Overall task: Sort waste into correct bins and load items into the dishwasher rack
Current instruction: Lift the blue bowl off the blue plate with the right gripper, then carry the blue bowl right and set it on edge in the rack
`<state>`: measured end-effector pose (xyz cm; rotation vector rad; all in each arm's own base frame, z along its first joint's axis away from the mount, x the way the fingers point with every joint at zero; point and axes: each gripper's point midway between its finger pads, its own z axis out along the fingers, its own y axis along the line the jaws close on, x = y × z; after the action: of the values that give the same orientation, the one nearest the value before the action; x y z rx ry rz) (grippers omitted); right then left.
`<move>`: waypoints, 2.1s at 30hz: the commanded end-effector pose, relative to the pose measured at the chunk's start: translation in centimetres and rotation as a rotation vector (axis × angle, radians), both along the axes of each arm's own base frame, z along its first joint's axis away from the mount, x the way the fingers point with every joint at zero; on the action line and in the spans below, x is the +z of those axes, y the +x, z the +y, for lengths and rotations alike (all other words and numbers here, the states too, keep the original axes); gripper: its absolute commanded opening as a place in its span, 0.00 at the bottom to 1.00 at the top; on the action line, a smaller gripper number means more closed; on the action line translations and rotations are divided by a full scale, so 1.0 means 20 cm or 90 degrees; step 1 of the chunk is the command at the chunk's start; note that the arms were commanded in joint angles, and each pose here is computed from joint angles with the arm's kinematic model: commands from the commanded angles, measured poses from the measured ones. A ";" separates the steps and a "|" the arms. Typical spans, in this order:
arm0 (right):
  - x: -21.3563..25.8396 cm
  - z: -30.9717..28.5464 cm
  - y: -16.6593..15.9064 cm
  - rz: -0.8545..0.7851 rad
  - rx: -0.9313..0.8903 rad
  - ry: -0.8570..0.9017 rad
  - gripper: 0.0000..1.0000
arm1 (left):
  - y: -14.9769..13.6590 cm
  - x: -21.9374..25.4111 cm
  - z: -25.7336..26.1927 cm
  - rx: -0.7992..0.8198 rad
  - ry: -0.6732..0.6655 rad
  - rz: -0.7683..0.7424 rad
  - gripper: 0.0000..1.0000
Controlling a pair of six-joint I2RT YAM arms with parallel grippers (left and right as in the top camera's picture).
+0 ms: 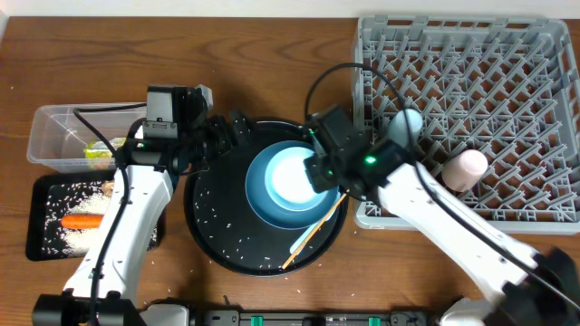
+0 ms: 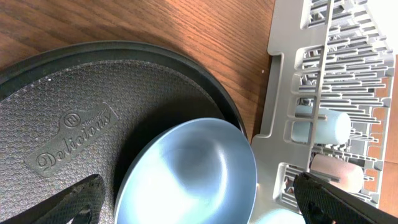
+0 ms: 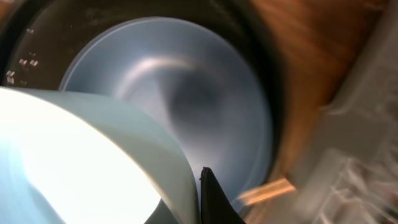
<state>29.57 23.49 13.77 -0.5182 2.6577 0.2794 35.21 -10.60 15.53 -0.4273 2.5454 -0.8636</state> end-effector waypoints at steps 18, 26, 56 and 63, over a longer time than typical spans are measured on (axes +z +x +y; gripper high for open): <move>0.59 -2.04 -0.03 -0.204 -0.716 -0.233 0.01 | 0.01 0.00 0.02 0.002 0.010 -0.005 0.98; 0.62 -2.45 -0.26 -0.185 -0.940 -0.519 0.01 | 0.01 0.00 0.02 0.002 0.010 -0.005 0.98; 0.07 -2.40 0.21 -0.030 -0.683 -0.884 0.01 | 0.01 0.00 0.02 0.002 0.010 -0.005 0.98; 0.02 -2.32 0.27 -0.034 -0.644 -0.855 0.01 | 0.01 0.00 0.02 0.002 0.010 -0.005 0.98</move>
<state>33.11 -24.24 17.24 0.6103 2.1757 -1.9266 35.21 -10.61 15.54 -0.4271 2.5451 -0.8637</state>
